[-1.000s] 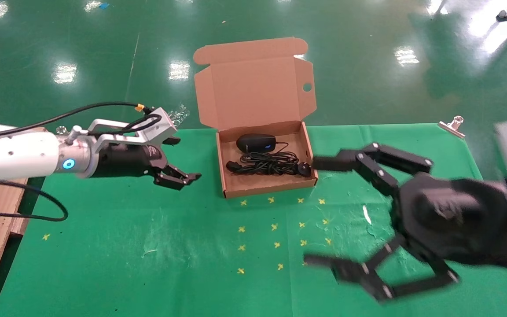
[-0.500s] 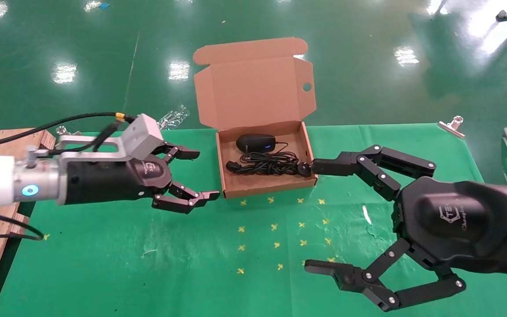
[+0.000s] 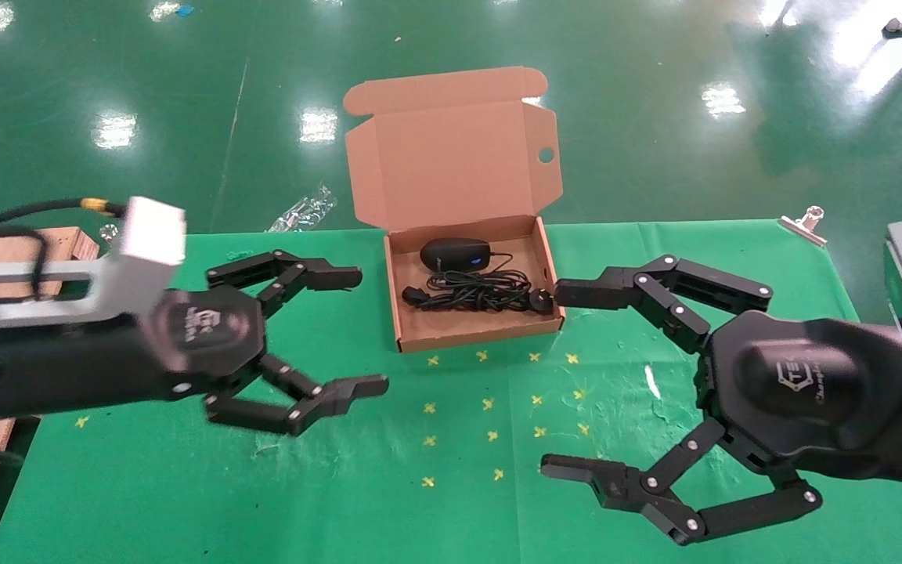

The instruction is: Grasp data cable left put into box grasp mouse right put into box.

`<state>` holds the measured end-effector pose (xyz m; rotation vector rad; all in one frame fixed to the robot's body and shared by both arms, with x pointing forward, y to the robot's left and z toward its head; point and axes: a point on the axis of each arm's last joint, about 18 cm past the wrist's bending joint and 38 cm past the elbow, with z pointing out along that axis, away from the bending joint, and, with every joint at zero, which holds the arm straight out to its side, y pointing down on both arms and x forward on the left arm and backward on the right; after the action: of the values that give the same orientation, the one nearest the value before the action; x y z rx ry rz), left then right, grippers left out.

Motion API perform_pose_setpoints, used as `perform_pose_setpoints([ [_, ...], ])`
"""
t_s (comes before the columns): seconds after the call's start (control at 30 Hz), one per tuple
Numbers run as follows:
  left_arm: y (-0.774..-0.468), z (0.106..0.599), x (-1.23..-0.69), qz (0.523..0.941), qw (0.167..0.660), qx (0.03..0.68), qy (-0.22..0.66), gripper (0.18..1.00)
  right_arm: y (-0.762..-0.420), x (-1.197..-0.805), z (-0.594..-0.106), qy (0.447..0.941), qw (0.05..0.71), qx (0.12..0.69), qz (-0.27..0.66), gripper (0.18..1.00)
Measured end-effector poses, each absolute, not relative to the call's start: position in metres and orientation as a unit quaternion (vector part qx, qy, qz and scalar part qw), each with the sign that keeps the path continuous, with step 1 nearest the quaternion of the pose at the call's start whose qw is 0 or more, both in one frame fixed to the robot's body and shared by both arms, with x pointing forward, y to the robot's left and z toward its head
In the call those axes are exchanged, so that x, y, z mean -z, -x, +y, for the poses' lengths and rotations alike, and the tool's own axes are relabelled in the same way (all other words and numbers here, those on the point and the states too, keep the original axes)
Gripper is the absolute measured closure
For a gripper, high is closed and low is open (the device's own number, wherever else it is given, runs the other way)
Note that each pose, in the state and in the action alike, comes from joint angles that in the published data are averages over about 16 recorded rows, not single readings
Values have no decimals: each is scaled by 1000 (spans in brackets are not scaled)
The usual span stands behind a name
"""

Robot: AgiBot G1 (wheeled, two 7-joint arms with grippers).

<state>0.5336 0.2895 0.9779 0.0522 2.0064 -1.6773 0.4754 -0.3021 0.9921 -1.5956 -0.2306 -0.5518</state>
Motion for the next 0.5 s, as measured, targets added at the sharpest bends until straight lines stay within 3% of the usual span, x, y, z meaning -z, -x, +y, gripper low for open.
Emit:
perform_pose_setpoints([
  [0.27, -489, 297, -989, 713, 247, 651, -81, 184, -475, -992, -302, 705, 659, 244, -102, 178],
  [0.5, -469, 301, -994, 701, 242, 662, -110, 184, -475, -992, -302, 705, 659, 243, -102, 178],
])
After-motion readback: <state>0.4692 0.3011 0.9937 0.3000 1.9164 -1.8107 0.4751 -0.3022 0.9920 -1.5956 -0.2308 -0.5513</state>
